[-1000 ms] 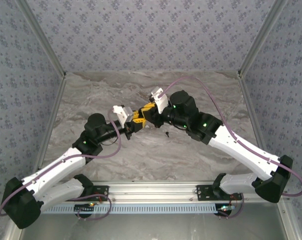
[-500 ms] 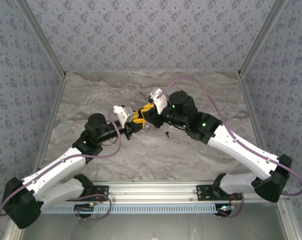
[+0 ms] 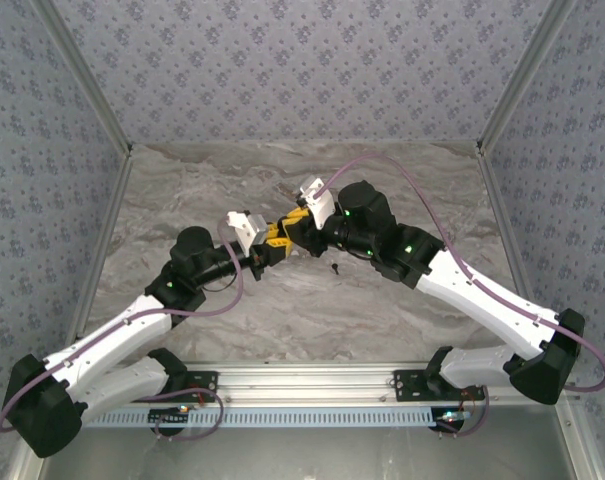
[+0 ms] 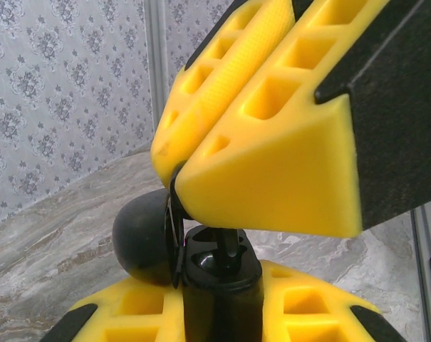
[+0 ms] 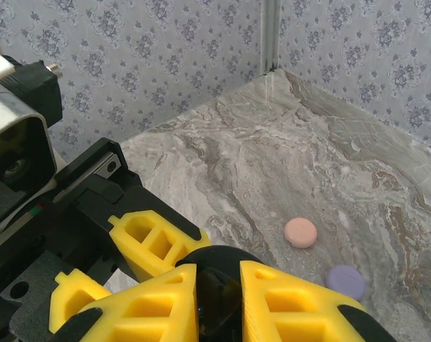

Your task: Insert the wireless bluetooth earbuds into the charging case

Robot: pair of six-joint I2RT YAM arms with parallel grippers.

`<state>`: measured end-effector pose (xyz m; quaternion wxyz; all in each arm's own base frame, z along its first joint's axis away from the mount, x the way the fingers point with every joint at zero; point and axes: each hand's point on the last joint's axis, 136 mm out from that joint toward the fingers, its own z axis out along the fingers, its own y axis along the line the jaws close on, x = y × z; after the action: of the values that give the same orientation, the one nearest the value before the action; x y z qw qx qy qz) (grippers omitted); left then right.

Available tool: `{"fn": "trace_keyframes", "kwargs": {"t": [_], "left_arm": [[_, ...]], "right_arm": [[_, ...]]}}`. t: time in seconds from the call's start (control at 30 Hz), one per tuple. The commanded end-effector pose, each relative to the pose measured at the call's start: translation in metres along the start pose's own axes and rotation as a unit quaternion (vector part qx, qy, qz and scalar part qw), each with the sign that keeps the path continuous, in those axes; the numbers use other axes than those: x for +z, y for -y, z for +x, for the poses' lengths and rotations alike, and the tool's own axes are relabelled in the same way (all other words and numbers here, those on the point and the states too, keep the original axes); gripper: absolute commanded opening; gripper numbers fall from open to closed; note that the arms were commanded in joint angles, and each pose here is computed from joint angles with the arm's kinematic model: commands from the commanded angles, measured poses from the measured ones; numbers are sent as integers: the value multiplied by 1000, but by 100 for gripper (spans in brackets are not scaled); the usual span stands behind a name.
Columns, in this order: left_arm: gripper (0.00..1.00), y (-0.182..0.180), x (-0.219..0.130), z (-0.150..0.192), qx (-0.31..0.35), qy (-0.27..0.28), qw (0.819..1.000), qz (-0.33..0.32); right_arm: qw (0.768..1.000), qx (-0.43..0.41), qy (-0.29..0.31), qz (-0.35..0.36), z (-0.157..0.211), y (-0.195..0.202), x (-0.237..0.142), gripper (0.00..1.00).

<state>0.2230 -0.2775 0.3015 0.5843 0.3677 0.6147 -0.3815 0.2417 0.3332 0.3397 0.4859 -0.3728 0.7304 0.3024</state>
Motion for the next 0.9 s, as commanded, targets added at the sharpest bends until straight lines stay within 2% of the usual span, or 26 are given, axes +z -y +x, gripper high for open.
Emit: {"fn": "trace_keyframes", "kwargs": {"t": [0.0,0.2,0.63,0.77,0.87], "left_arm": [[0,7,0,-32,19,44,999,14],[0,7,0,-33,18,46,999,14],[0,7,0,-33,16,50,998,15],[0,6,1,-30,14,48,999,13],[0,5,1,-29,14,47,999,11]], "right_arm": [[999,-1,-38,-29,21,-12,7,22],[999,5,-31,-29,16,-11,6,27],[999,27,2,-45,-13,-9,-4,31],[999,44,6,-31,-21,0,-7,33],[997,68,19,-29,-32,7,-14,38]]}}
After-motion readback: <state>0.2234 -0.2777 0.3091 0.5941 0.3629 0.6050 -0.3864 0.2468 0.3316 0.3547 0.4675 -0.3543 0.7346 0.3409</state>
